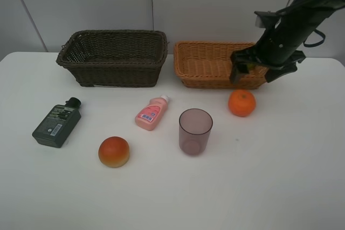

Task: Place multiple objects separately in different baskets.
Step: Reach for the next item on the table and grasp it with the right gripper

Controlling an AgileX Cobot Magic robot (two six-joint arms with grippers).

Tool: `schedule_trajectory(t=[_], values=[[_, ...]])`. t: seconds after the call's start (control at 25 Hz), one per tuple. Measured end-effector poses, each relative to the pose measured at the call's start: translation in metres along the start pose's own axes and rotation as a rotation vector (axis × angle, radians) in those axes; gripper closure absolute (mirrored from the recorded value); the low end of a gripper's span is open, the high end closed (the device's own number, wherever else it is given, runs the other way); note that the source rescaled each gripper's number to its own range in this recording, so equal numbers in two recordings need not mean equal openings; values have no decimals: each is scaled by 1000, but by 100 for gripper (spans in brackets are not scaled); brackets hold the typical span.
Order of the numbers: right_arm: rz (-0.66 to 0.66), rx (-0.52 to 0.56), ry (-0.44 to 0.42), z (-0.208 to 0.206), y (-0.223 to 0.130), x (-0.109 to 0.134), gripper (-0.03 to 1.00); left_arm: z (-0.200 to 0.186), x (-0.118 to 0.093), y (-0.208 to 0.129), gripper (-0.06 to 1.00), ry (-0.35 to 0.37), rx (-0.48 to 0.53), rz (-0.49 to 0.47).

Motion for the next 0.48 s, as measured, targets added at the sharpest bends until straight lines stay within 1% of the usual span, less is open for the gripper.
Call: schedule_trajectory(t=[0.08, 0.28, 0.48], values=[[1, 4, 1, 8, 1, 0, -3, 0, 0, 0, -6, 0, 0, 0], [4, 63, 3, 39, -2, -1, -3, 0, 0, 0, -6, 0, 0, 0], [4, 85, 3, 58, -4, -2, -3, 0, 0, 0, -6, 0, 0, 0]])
Point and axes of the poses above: a point on each arm's last joint axis where the gripper is mounted, z pointing out along that axis toward the gripper, x along the wrist's bending axis when the last joint is at zero, y = z × x, the point moved 2 cm from there along z, pointing out along that axis toward the gripper, and after that the axes turned 7 degrees about -z, right-handed, at the moved point
